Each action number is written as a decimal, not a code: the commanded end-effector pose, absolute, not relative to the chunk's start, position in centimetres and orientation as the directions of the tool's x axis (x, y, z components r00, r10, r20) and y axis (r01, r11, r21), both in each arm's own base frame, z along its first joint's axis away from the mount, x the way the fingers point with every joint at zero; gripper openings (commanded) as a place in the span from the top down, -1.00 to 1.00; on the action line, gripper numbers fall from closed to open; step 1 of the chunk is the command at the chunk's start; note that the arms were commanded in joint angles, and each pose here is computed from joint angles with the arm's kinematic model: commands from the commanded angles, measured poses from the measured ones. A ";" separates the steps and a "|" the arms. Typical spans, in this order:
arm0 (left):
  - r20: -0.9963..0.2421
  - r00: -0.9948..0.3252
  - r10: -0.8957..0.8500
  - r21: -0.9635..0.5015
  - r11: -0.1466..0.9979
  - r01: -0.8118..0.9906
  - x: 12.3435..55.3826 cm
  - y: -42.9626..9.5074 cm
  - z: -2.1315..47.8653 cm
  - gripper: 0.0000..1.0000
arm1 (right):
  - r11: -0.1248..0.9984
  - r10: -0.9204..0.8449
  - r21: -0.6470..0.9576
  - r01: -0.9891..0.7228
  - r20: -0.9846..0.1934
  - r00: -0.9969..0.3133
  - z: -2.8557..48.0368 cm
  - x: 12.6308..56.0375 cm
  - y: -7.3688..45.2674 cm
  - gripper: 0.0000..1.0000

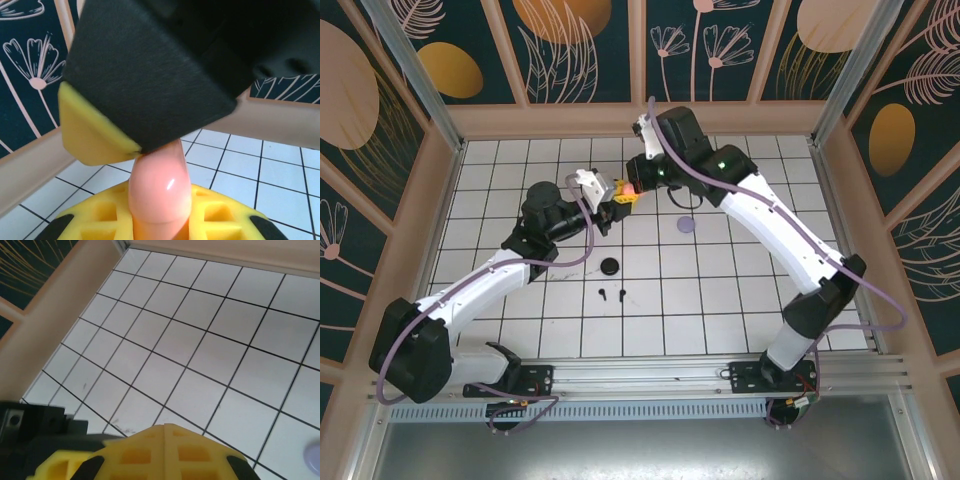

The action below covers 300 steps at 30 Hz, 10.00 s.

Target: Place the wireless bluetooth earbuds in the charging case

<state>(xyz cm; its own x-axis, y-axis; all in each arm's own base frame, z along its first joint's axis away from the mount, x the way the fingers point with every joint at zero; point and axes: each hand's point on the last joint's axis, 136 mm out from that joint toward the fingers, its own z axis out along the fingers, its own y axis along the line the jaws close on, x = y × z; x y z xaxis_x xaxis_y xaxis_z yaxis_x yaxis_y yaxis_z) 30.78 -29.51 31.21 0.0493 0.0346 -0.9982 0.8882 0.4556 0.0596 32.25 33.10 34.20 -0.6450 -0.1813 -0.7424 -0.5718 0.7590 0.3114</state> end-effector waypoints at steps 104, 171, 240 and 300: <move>-0.904 -0.252 -0.346 -0.348 0.937 -0.042 39.7 -7.9 27.6 -0.98 | 0.819 -0.480 0.108 -0.564 -0.413 -0.774 7.4 28.5 37.3 -0.56; -0.845 -0.226 -0.485 -0.515 0.852 0.093 37.8 -7.4 29.2 -0.97 | 0.888 -0.324 0.186 -0.420 -0.394 -0.860 8.6 32.1 38.8 0.00; -0.687 -0.564 -0.458 -0.721 0.337 0.605 38.1 -26.1 19.6 0.14 | 0.465 0.688 0.816 0.342 -0.090 -0.721 19.6 39.3 36.5 0.06; -0.787 -0.596 -0.162 -0.618 0.205 0.759 32.8 -28.5 23.6 1.00 | 0.640 0.045 0.511 -0.574 -0.770 -0.636 23.3 31.5 28.7 -0.49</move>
<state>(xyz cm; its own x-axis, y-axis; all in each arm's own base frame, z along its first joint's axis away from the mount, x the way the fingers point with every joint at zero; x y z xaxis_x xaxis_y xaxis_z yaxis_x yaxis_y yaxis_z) 33.93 -28.06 21.16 -0.6375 -0.1910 -0.7464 0.6989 0.2642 -0.6646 31.88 27.77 21.97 -0.6975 0.0964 -0.7101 -0.4600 0.6996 0.5468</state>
